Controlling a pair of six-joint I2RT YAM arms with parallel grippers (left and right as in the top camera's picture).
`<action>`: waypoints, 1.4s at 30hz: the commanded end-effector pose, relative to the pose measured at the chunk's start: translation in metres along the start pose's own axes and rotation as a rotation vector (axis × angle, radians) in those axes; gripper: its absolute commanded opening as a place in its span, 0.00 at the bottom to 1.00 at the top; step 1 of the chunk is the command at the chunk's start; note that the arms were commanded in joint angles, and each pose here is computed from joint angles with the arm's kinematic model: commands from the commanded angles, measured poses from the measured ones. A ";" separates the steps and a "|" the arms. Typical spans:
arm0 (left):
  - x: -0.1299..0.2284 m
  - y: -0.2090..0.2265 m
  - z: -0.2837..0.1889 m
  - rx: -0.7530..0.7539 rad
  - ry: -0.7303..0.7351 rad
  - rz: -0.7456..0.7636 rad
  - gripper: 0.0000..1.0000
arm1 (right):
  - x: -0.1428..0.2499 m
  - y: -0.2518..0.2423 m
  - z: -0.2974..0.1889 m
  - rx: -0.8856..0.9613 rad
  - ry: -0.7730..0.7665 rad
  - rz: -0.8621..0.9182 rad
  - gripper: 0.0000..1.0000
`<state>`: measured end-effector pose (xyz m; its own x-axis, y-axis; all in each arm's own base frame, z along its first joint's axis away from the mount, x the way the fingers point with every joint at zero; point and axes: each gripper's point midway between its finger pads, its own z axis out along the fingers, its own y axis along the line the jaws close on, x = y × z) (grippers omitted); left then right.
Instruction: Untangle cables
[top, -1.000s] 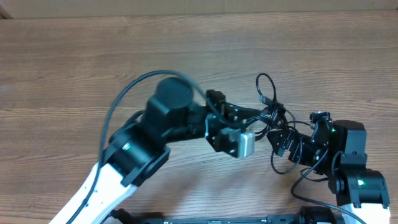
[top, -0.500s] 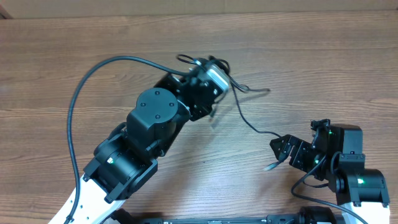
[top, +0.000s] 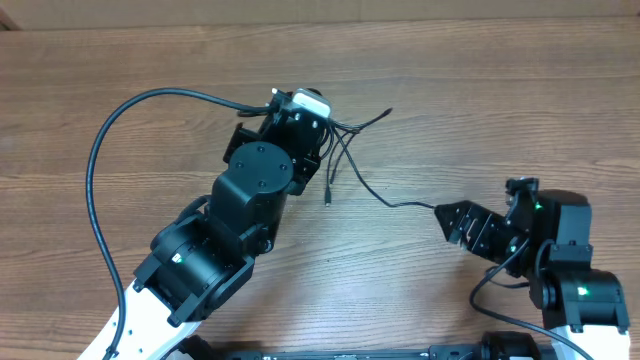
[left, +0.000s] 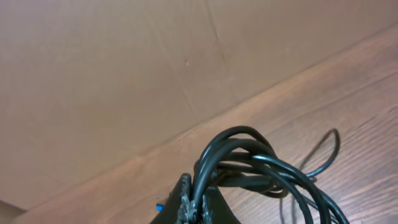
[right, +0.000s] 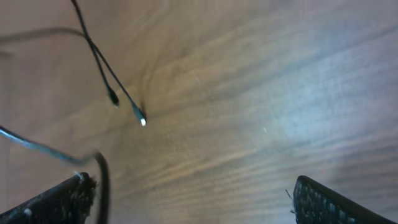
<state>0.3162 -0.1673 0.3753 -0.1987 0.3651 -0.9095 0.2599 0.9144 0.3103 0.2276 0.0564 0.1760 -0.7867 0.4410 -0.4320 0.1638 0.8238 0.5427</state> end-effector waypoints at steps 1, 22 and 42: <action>-0.008 0.014 -0.009 -0.042 -0.026 -0.120 0.04 | -0.048 0.016 -0.035 0.032 -0.189 0.009 1.00; -0.016 -0.063 -0.003 0.347 0.217 -1.514 0.04 | -0.081 0.095 -0.120 -0.148 -0.341 -0.273 1.00; -0.088 -0.115 -0.057 0.942 0.375 -1.647 0.04 | -0.050 0.160 -0.100 -0.603 -0.184 -0.823 1.00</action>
<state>0.2614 -0.2900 0.4247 -0.8313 -0.5558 0.0054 -0.0429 0.0545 -0.9976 0.2376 0.1164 0.3522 -0.4652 -0.0380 -0.8844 -0.6387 0.7062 0.3056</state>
